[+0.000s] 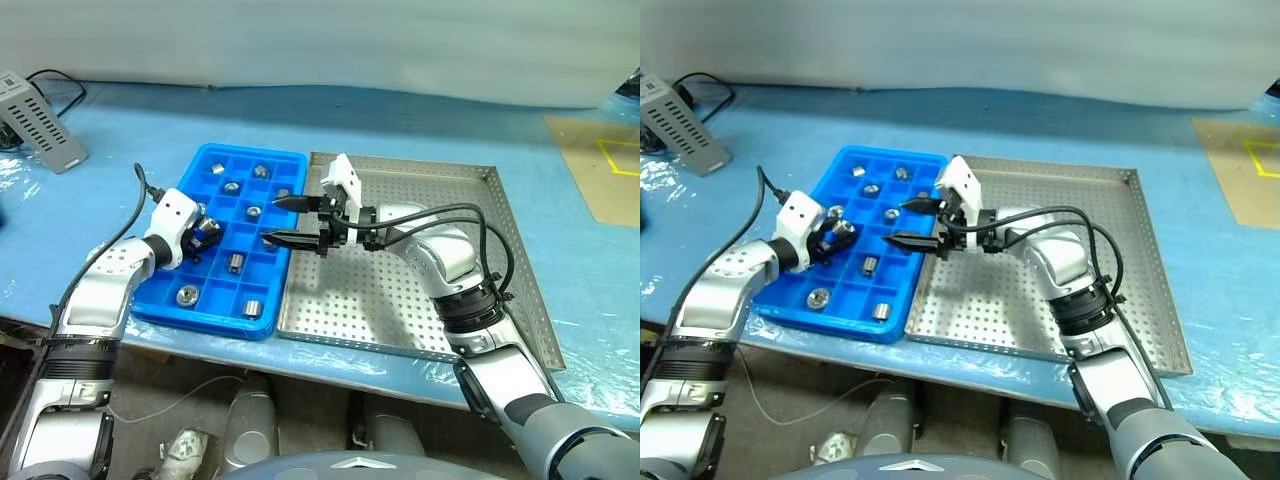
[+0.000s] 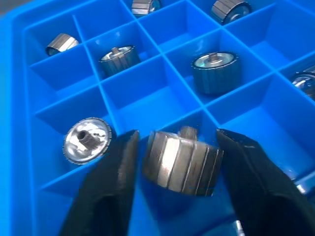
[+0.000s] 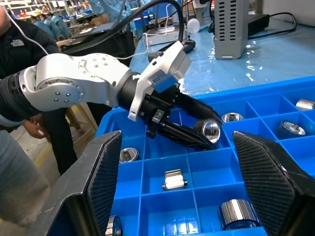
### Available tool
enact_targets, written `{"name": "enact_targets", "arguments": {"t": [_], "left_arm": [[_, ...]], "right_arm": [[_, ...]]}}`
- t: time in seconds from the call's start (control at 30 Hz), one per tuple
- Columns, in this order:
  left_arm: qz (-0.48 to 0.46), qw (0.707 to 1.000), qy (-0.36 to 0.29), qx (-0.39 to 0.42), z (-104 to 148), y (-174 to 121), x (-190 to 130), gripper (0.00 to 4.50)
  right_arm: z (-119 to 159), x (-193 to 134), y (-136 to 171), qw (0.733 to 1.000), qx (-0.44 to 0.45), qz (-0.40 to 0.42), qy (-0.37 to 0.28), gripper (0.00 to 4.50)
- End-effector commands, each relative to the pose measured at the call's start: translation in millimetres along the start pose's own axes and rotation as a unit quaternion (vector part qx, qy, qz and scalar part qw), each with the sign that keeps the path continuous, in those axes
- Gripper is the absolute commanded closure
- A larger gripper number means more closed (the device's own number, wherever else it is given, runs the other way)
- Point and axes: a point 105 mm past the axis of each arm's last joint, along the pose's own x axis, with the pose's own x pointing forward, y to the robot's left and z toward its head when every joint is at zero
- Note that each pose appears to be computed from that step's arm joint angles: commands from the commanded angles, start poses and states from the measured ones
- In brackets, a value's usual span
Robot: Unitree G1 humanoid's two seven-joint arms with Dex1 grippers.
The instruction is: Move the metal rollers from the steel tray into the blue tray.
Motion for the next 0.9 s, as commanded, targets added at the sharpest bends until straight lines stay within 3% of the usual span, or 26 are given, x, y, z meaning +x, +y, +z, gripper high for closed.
{"name": "enact_targets", "arguments": {"t": [0.03,0.23,0.5,0.9], "left_arm": [[-0.024,0.999,-0.023,0.011,17,-8,2,0.72],[-0.037,0.998,-0.044,0.014,30,-13,-3,0.72],[-0.039,0.991,-0.129,-0.005,76,-15,-31,0.72],[-0.018,0.981,-0.188,-0.048,94,-34,-9,0.72]], "right_arm": [[14,-3,4,1.000,-0.016,-0.001,-0.025,0.75],[14,-2,5,1.000,-0.016,-0.002,-0.024,0.75],[14,-12,-5,0.999,-0.010,-0.027,-0.034,0.75],[23,-15,-29,0.998,-0.027,-0.047,-0.038,0.75]]}}
